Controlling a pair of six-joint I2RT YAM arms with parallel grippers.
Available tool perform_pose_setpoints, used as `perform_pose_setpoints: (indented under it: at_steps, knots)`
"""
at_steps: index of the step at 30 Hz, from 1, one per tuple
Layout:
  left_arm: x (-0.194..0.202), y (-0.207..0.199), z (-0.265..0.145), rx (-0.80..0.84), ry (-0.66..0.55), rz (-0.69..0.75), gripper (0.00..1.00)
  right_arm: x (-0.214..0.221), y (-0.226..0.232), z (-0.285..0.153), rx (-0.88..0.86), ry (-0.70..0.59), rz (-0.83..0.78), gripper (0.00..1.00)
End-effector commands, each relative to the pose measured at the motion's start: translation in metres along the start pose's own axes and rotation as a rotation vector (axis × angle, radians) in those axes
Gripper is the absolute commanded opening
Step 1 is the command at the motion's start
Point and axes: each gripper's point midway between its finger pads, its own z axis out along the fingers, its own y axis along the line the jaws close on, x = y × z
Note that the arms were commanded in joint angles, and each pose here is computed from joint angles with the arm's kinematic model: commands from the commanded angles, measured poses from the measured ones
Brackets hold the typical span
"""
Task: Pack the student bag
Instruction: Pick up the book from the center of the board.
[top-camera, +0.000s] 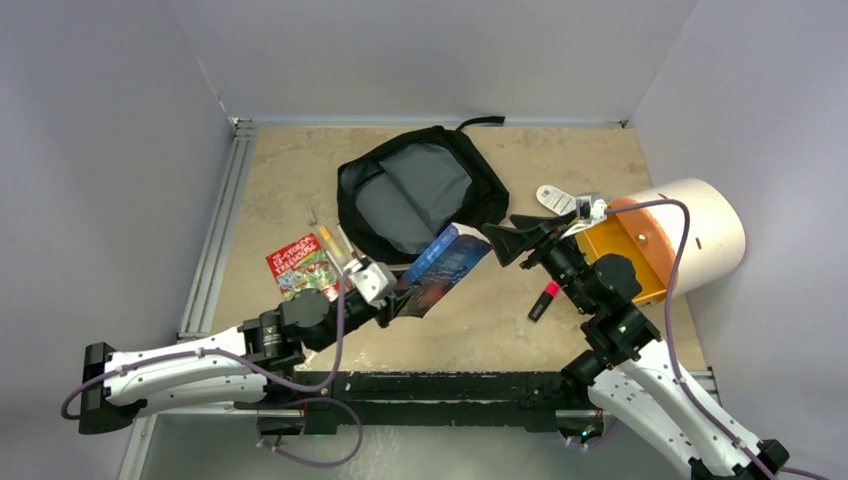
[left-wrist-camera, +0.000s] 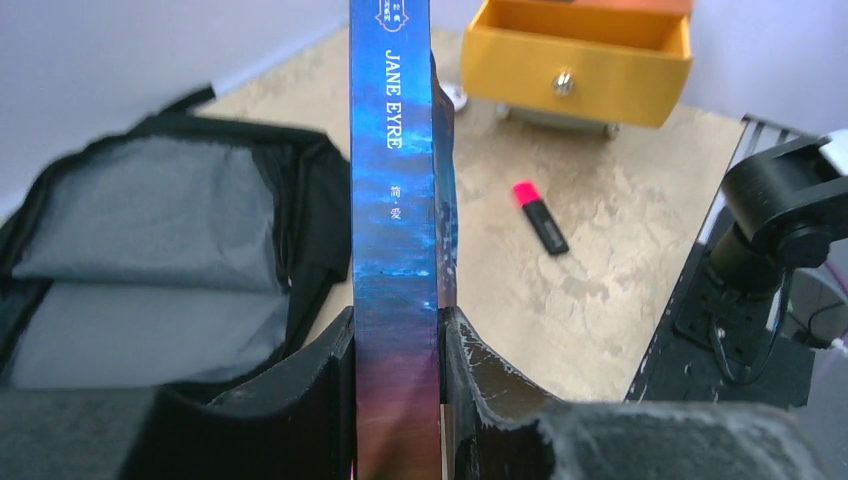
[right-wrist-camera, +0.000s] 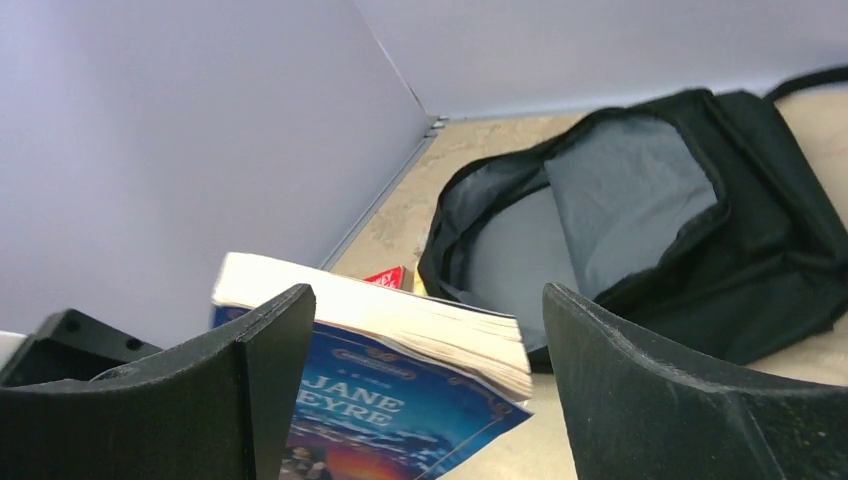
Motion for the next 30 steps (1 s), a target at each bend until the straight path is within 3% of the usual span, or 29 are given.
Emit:
perform_pose_setpoints:
  at_steps: [1, 11, 19, 30]
  knots:
    - [-0.125, 0.005, -0.036, 0.042, -0.553, -0.037, 0.0, -0.034, 0.035, -0.004, -0.211, -0.191, -0.17, 0.85]
    - [-0.181, 0.012, -0.065, 0.028, -0.75, 0.045, 0.0, -0.028, 0.067, -0.009, -0.431, -0.223, -0.298, 0.96]
    - [-0.228, 0.019, -0.09, -0.001, -0.91, 0.048, 0.0, -0.038, 0.099, -0.034, -0.637, -0.372, -0.461, 0.97]
    - [-0.27, -0.022, -0.115, 0.262, -1.026, 0.067, 0.0, -0.032, 0.119, -0.04, -0.796, -0.413, -0.493, 0.99]
